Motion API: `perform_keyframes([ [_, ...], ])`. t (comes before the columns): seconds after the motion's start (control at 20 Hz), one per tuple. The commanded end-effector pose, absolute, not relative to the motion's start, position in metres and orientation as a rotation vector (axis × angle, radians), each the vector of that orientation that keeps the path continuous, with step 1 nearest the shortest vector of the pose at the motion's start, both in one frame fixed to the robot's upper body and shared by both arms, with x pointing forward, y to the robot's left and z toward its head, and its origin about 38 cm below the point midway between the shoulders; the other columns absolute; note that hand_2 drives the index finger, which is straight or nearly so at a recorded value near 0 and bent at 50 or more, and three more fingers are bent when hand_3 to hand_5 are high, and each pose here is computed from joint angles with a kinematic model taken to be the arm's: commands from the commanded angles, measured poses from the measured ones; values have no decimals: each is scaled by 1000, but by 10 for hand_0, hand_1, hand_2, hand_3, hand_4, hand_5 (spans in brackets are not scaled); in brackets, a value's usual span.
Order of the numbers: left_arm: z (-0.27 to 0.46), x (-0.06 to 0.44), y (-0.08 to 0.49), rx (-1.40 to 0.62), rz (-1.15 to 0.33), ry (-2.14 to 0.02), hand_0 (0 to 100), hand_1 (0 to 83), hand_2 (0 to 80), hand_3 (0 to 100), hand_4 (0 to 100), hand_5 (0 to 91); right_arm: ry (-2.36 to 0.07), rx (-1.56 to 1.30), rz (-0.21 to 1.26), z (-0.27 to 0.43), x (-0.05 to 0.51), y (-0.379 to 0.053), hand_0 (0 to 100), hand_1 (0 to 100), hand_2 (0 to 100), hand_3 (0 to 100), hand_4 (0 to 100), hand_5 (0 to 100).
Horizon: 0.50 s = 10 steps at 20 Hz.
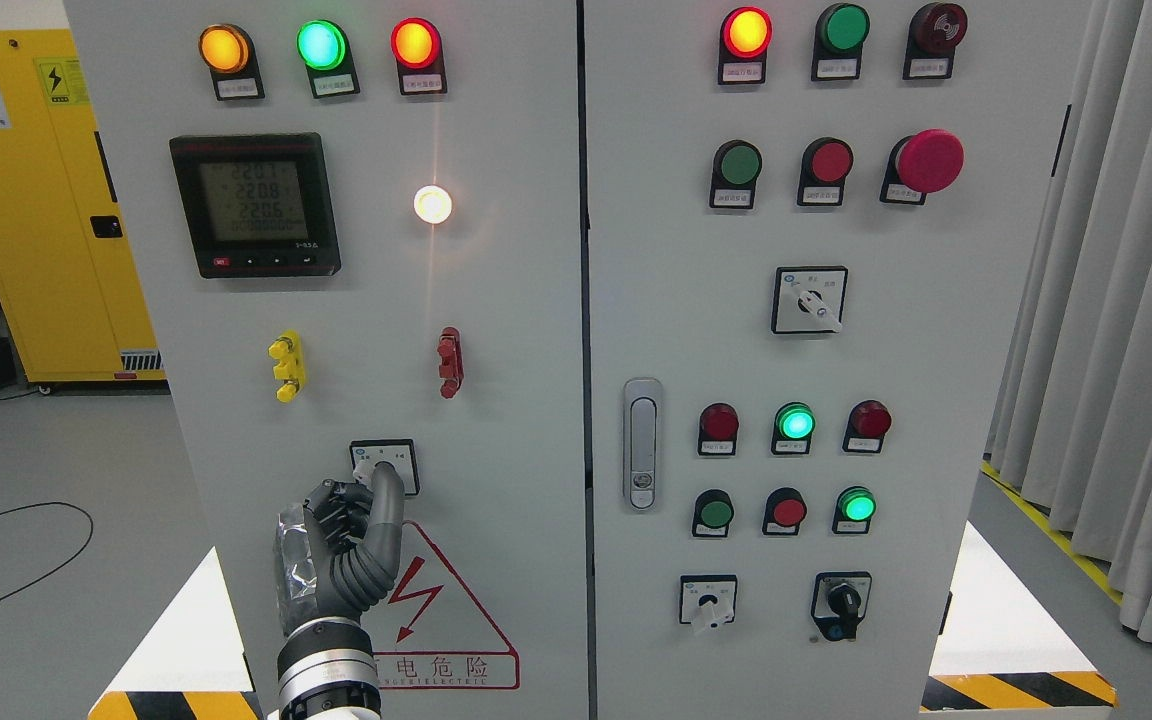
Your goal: Turn on light switch 1
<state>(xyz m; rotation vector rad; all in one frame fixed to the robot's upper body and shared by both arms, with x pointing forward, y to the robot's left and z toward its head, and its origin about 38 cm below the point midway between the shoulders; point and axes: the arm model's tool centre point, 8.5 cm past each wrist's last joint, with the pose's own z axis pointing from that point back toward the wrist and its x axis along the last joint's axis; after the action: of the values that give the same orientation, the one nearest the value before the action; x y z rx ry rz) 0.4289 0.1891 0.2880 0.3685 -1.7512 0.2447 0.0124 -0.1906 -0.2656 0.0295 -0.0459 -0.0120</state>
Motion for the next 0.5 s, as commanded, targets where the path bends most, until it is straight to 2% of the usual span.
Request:
perform_keyframes([
  [0.0, 287, 430, 189, 370, 244, -1746, 749, 495, 664, 971, 897, 813, -45, 30, -11, -266, 12, -191, 0, 500, 40, 0, 0, 0],
  [0.25, 286, 430, 189, 370, 243, -1745, 735, 503, 672, 970, 897, 814, -45, 30, -11, -266, 12, -191, 0, 500, 40, 0, 0, 0],
  [0.4, 286, 430, 189, 370, 243, -1745, 657, 517, 683, 970, 897, 814, -45, 30, -11, -266, 12, -191, 0, 500, 40, 0, 0, 0],
  [0.45, 286, 430, 189, 371, 243, -1744, 587, 513, 686, 970, 897, 814, -45, 30, -11, -266, 12, -191, 0, 500, 40, 0, 0, 0],
])
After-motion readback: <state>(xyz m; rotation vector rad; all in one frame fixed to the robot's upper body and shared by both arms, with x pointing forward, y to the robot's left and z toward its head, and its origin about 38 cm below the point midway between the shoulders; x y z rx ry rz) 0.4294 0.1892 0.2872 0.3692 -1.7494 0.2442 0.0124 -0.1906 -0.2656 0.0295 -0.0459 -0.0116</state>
